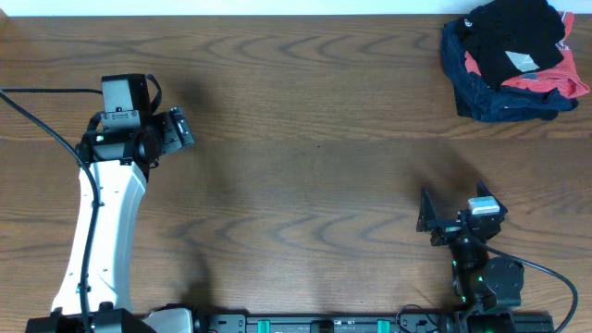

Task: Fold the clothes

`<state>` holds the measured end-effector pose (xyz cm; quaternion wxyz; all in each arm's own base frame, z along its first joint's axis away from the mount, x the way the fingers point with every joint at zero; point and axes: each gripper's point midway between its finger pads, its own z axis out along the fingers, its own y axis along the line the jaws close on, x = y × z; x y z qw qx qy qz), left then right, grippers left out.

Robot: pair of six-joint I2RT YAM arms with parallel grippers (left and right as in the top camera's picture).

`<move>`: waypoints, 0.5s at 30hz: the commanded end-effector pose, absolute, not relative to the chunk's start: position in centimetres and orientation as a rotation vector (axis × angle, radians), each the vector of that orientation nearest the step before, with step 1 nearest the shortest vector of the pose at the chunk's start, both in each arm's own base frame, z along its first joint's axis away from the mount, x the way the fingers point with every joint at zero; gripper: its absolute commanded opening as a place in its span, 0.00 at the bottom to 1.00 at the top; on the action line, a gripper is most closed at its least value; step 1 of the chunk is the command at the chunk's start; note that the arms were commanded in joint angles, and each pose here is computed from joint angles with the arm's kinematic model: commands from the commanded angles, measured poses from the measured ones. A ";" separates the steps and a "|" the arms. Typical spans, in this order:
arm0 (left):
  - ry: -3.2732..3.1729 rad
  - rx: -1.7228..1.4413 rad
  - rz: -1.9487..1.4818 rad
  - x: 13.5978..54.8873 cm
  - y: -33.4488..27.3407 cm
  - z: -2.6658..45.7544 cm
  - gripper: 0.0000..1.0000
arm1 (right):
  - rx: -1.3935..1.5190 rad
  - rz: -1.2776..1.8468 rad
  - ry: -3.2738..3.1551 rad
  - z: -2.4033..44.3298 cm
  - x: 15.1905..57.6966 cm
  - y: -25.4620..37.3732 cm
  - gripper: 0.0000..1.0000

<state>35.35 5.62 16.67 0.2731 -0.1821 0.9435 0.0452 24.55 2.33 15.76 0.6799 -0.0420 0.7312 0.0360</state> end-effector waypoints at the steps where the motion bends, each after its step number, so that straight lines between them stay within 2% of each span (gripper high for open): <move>1: 2.528 -0.511 0.120 35.6 5.8 16.9 0.98 | -0.089 0.062 1.639 15.8 24.5 2.0 0.99; 8: 2.522 -0.518 0.148 35.4 6.2 17.1 0.98 | -0.089 0.062 1.639 15.8 24.5 2.0 0.99; 15: 2.386 -0.396 -0.029 34.7 3.7 21.2 0.98 | -0.088 0.062 1.639 15.8 24.5 2.0 0.99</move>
